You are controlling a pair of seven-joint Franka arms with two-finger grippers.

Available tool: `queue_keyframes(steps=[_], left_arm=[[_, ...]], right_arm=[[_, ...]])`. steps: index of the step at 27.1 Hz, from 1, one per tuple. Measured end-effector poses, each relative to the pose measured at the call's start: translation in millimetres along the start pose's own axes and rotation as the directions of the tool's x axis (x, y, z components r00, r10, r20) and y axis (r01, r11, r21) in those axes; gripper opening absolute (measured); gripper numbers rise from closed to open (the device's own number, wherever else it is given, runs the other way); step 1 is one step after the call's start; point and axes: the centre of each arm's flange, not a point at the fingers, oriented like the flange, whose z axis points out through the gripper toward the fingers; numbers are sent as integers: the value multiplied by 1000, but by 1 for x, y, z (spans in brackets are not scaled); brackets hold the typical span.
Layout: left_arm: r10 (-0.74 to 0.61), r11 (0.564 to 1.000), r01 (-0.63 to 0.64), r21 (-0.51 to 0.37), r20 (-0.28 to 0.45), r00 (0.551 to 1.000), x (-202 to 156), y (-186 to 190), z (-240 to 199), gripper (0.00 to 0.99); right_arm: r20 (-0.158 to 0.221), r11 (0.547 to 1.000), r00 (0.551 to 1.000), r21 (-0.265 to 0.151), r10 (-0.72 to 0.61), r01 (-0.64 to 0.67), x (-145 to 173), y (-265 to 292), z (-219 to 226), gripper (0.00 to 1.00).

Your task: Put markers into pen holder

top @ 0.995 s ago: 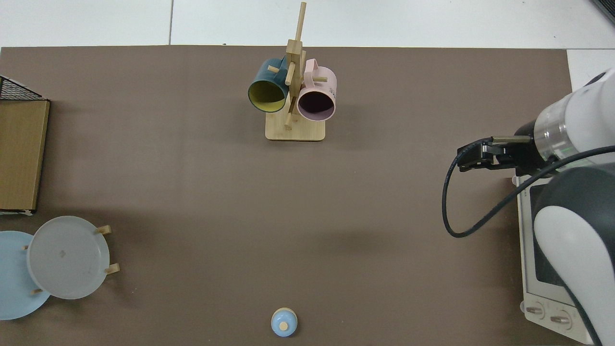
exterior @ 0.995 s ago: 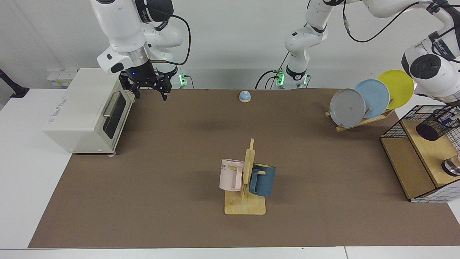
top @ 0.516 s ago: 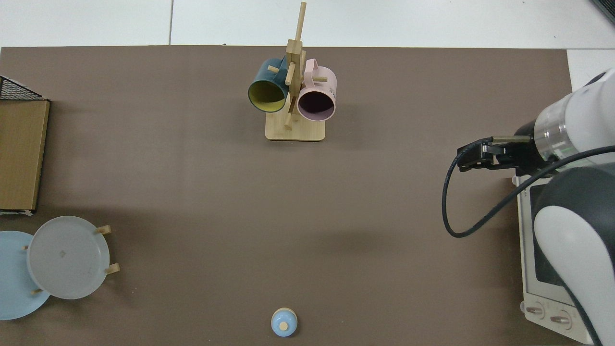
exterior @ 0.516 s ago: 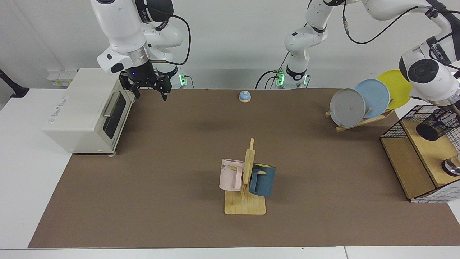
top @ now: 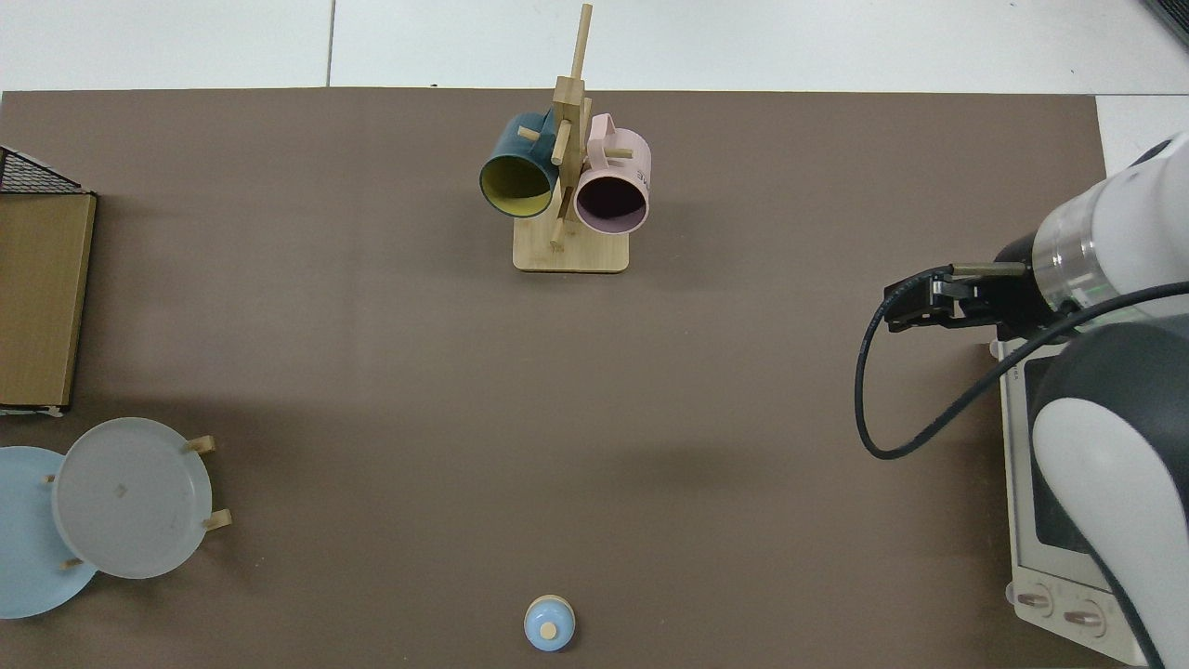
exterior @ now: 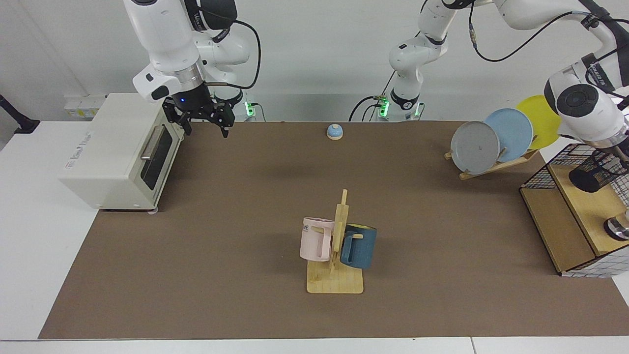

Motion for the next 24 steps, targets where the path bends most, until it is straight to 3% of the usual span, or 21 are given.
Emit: queue_keyframes(steps=[11, 13, 15, 24], left_arm=[[12, 1000, -12, 5, -13, 1000, -1, 1, 2, 189], [29, 1000, -29, 11, -13, 999, -3, 1, 5, 229], [40, 999, -40, 18, -13, 999, -4, 2, 7, 357], [44, 999, -44, 22, -13, 999, -7, 3, 11, 370]], right_arm=[[0, 1000, 1000, 0, 0, 0, 0, 0, 0, 1000], [0, 1000, 1000, 0, 0, 0, 0, 0, 0, 1000], [0, 1000, 1000, 0, 0, 0, 0, 0, 0, 1000], [0, 1000, 1000, 0, 0, 0, 0, 0, 0, 1000]])
